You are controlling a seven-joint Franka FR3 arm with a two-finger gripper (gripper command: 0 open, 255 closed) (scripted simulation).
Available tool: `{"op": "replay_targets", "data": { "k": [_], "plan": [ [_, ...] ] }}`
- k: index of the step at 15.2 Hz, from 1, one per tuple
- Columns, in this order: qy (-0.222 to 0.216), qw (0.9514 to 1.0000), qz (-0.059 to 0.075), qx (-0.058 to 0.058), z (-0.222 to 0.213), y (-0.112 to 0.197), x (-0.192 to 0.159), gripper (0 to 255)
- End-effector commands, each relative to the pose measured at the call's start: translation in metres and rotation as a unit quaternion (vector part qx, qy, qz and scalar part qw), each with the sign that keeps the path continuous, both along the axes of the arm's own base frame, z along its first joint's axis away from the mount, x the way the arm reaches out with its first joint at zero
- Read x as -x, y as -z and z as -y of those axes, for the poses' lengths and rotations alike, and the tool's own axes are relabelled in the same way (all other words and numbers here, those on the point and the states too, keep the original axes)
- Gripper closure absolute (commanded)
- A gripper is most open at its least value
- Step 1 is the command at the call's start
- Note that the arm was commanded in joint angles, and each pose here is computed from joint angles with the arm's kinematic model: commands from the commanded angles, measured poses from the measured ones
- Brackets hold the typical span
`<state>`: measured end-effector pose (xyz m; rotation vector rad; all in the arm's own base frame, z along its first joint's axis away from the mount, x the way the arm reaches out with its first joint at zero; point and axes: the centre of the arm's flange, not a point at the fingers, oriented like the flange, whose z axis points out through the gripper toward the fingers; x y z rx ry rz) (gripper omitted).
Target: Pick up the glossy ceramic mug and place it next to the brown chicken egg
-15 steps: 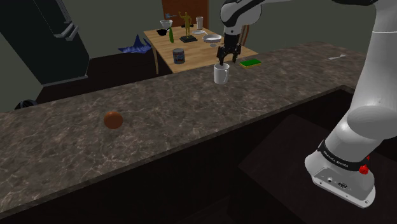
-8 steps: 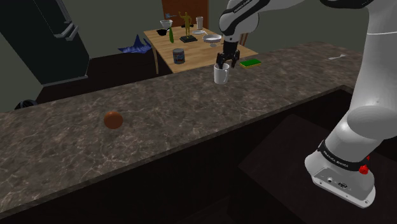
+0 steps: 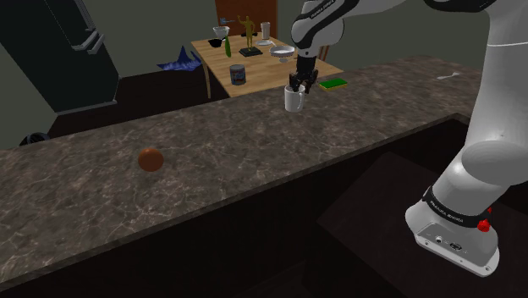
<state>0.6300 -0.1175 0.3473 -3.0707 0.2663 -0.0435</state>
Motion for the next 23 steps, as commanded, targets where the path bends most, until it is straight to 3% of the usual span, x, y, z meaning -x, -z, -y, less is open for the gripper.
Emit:
{"op": "replay_targets", "data": {
  "k": [1, 9, 23],
  "plan": [
    [0.0, 1.0, 0.0, 0.0, 0.0, 0.0, 0.0, 255],
    [0.0, 1.0, 0.0, 0.0, 0.0, 0.0, 0.0, 255],
    [0.0, 1.0, 0.0, 0.0, 0.0, -0.074, 0.0, 255]
  ]
}}
